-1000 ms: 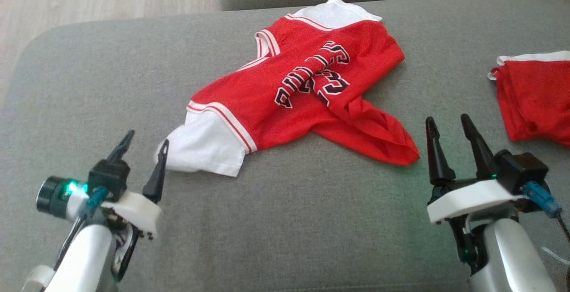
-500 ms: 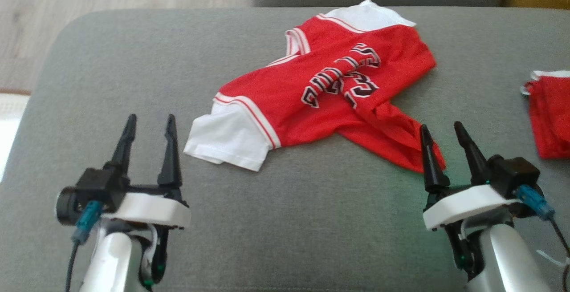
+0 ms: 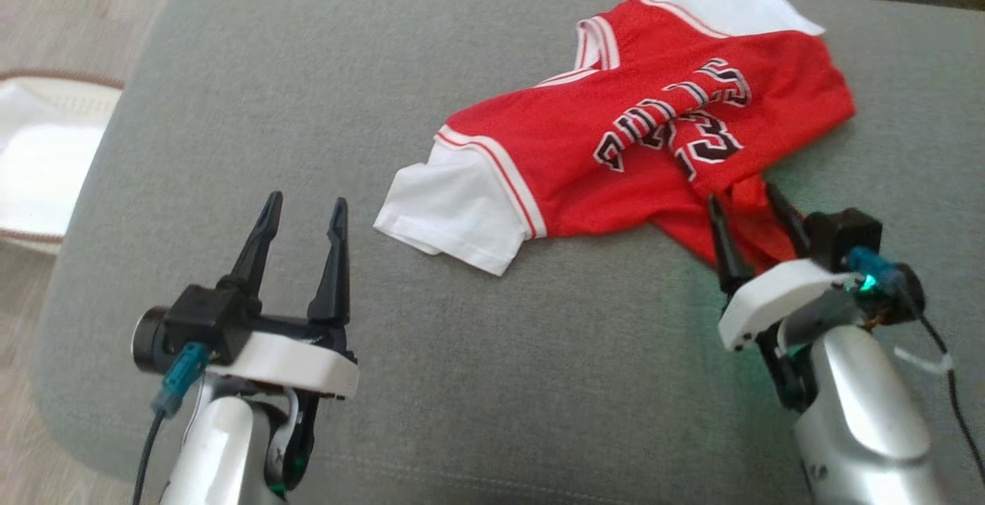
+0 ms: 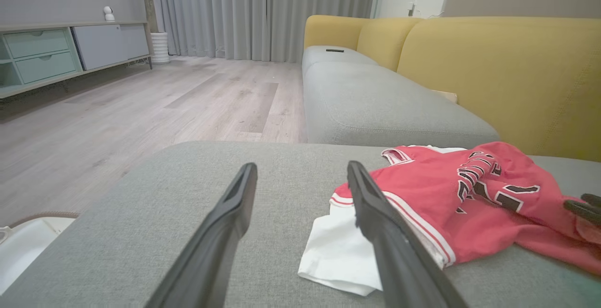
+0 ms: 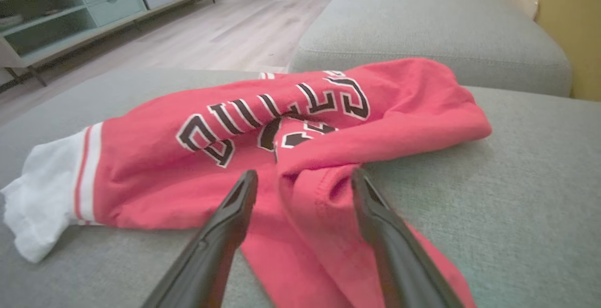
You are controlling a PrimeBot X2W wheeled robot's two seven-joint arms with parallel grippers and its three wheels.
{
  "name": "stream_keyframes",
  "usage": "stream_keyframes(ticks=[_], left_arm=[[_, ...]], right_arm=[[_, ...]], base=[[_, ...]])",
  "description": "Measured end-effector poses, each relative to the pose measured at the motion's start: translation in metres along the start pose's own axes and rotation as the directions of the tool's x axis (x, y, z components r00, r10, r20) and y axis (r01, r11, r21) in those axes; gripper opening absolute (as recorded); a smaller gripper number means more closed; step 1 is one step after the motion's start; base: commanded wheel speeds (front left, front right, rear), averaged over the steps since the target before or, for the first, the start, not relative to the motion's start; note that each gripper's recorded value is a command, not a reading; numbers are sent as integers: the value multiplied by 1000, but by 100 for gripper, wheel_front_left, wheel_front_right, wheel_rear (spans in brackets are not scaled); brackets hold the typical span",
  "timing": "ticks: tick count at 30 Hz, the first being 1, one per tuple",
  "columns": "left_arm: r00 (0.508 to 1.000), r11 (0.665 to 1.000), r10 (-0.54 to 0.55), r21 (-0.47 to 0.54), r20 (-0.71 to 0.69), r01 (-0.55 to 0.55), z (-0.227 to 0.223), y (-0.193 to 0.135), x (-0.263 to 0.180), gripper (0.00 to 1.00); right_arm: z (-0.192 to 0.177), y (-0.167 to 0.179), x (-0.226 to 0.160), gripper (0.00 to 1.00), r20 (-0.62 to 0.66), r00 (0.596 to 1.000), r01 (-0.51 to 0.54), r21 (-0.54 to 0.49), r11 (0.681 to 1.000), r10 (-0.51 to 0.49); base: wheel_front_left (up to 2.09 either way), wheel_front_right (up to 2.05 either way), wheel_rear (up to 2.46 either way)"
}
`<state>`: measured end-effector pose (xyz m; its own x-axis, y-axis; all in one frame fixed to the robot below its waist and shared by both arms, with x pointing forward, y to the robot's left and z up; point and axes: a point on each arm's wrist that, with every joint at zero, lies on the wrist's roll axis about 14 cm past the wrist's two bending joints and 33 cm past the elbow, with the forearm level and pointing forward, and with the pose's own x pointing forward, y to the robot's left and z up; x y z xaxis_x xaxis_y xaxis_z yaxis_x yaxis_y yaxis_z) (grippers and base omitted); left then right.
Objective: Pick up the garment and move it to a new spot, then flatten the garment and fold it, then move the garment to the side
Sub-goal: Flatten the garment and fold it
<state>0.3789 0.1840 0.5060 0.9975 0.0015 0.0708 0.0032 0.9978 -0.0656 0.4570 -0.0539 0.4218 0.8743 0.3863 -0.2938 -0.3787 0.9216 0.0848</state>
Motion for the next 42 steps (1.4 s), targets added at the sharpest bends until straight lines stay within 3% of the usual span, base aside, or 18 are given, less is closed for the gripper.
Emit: stream_keyframes(ticks=[6,7,8,14,22,27,31,32,33,36,42], left_arm=[[999,1000,28,4,-17,-28,-5,9,0,100],[999,1000,30,4,-16,-30,-5,10,1,100],[999,1000,30,4,-18,-30,-5,10,1,100],[1000,1000,7,-14,-26,-8,-10,2,6,100],[998,998,-42,-50,-36,40,-15,-16,14,100],[999,998,-48,-53,-17,47,-9,-19,21,100],[999,998,-41,-52,-26,39,-12,-17,20,100],[999,998,-39,-51,-28,38,-12,-17,19,100],[999,998,-38,-51,-29,37,-13,-16,19,100],[999,998,-40,-52,-34,38,-14,-17,18,100],[997,996,-69,-60,-18,68,-10,-26,21,100]], right_arm=[[-17,-7,22,100,-79,997,10,-24,1000,-12],[-18,-7,24,69,-83,996,10,-21,1000,-12],[-16,-8,26,0,-75,997,13,-17,1000,-15],[13,-37,31,0,14,996,87,-9,996,-86],[63,-123,20,0,84,970,238,-100,966,-230],[71,-151,21,0,28,963,268,-154,951,-267],[53,-153,27,0,-79,962,252,-112,961,-261],[50,-154,28,7,-96,961,251,-99,963,-261],[46,-154,29,100,-115,958,249,-107,962,-261],[45,-157,28,100,-130,954,255,-114,960,-269],[68,-168,15,100,-11,953,298,-137,945,-302]], base=[[0,0,0],[0,0,0],[0,0,0],[0,0,0],[0,0,0],[0,0,0],[0,0,0],[0,0,0],[0,0,0],[0,0,0],[0,0,0]])
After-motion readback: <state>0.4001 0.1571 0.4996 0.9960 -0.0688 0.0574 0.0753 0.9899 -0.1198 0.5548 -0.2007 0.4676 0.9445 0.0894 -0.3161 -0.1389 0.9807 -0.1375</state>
